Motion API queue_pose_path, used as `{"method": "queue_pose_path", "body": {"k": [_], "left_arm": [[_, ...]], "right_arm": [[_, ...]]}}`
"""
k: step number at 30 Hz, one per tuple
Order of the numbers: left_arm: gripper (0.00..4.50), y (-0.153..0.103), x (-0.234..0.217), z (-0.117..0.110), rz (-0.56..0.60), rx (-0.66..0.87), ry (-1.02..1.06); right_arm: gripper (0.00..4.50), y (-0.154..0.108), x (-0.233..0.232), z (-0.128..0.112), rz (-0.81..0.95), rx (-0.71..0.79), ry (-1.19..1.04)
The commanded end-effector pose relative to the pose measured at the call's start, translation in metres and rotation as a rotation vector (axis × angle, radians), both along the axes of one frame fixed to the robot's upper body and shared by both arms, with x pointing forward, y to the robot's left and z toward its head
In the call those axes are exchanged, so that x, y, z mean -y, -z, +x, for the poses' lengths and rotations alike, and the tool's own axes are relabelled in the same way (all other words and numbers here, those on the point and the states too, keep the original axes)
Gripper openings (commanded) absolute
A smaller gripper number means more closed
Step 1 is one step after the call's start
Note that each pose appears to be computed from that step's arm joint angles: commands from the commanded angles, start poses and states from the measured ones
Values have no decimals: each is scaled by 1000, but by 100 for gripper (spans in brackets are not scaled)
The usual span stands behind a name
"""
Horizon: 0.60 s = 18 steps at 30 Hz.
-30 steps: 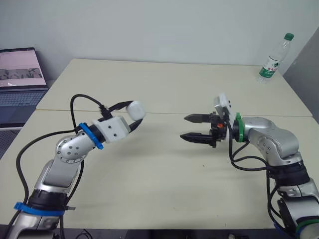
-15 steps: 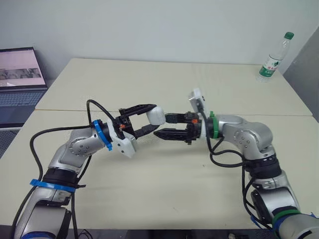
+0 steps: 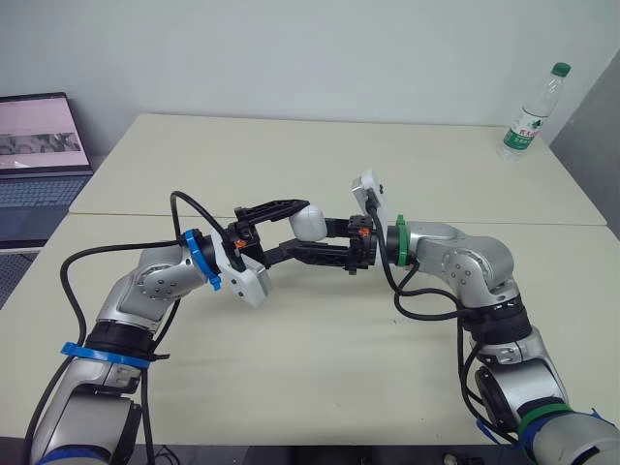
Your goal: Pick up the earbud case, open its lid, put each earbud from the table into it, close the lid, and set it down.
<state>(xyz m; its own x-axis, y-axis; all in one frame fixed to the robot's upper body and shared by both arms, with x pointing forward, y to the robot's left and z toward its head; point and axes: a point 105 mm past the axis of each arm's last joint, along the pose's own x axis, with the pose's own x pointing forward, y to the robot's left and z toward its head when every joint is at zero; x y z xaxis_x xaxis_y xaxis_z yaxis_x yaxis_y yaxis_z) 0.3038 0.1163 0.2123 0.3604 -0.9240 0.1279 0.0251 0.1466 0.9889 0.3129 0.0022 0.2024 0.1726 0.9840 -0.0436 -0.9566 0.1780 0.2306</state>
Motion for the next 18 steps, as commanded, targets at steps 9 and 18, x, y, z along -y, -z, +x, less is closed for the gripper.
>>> {"method": "queue_pose_path", "body": {"k": [9, 18], "left_arm": [[277, -8, 4, -3, -17, 37, 31], [351, -10, 3, -1, -29, 13, 28]], "right_arm": [[93, -22, -2, 0, 47, 59, -8], [93, -22, 0, 2, 44, 66, 3]]}}
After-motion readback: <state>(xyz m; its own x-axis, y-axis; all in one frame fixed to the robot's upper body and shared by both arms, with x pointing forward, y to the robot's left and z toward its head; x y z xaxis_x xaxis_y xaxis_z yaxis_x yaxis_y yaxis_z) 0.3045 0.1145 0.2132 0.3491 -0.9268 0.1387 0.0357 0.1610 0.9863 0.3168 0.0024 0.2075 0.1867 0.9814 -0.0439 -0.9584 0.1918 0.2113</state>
